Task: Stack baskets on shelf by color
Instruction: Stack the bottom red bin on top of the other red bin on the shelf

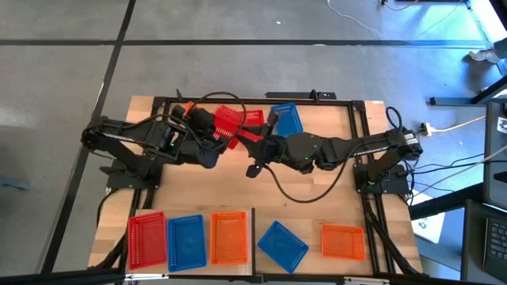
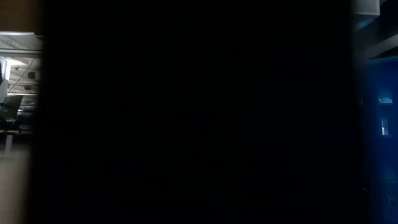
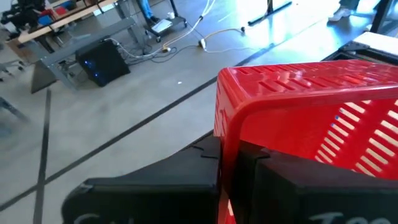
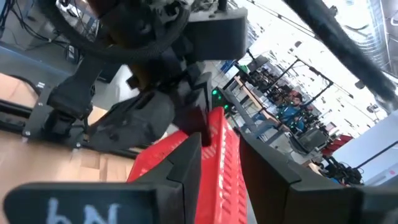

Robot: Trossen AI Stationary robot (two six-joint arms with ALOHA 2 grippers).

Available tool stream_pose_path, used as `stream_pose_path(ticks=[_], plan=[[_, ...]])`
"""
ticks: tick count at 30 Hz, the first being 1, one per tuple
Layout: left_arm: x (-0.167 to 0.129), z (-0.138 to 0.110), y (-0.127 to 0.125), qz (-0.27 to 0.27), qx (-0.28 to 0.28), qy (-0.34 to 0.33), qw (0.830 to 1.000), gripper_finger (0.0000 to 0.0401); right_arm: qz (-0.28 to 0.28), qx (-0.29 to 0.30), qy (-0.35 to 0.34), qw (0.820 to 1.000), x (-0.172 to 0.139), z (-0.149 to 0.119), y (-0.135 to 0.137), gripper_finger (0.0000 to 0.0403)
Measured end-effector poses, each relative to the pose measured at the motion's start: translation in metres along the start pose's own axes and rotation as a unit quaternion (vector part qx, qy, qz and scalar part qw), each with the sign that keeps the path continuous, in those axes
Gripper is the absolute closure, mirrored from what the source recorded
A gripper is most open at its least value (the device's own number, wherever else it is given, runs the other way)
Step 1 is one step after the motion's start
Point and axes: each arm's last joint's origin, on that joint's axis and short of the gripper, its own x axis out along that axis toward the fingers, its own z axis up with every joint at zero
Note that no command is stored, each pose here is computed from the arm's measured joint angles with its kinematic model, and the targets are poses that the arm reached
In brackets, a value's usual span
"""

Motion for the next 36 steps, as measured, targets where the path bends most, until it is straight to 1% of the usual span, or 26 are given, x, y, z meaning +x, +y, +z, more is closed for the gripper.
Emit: stream_pose_path(ticks=[5,12,17,21,23,27,29,32,33,35,36], plan=[[0.000,0.000,0.001,0.003,0.000,-0.003,1.000,0.0401,0.009,-0.005,0.004,1.000,0.000,0.001,0.006,0.0290],[-0.002,0.001,0.006,0.017,0.010,-0.011,1.000,0.0401,0.017,0.006,-0.001,1.000,-0.005,0.004,0.011,0.0290],[-0.003,0.001,0.006,0.029,0.011,-0.026,0.999,0.0401,0.011,0.055,0.004,0.998,-0.006,0.004,0.012,0.0290],[-0.003,0.001,0.006,0.032,0.012,-0.029,0.999,0.0401,-0.014,0.064,0.022,0.998,-0.006,0.002,0.011,0.0290],[-0.003,0.001,0.007,0.039,0.012,-0.036,0.999,0.0401,-0.039,0.088,0.037,0.995,-0.006,0.001,0.010,0.0290],[-0.004,0.003,0.009,0.057,0.010,-0.055,0.997,0.0401,-0.090,0.144,0.063,0.983,-0.009,0.000,0.010,0.0290],[-0.007,0.005,0.014,0.058,0.001,-0.061,0.996,0.0401,-0.095,0.180,0.061,0.977,-0.009,0.000,0.010,0.0290],[-0.008,0.008,0.018,0.069,-0.006,-0.076,0.995,0.0401,-0.101,0.255,0.053,0.960,-0.009,0.000,0.010,0.0290],[-0.009,0.007,0.017,0.069,-0.006,-0.077,0.995,0.0401,-0.102,0.271,0.052,0.956,-0.008,-0.001,0.010,0.0290],[-0.011,0.009,0.018,0.068,-0.015,-0.084,0.994,0.0401,-0.104,0.287,0.053,0.951,-0.006,-0.002,0.012,0.0290],[-0.011,0.009,0.018,0.068,-0.020,-0.087,0.994,0.0401,-0.102,0.285,0.054,0.951,-0.005,-0.003,0.013,0.0290]])
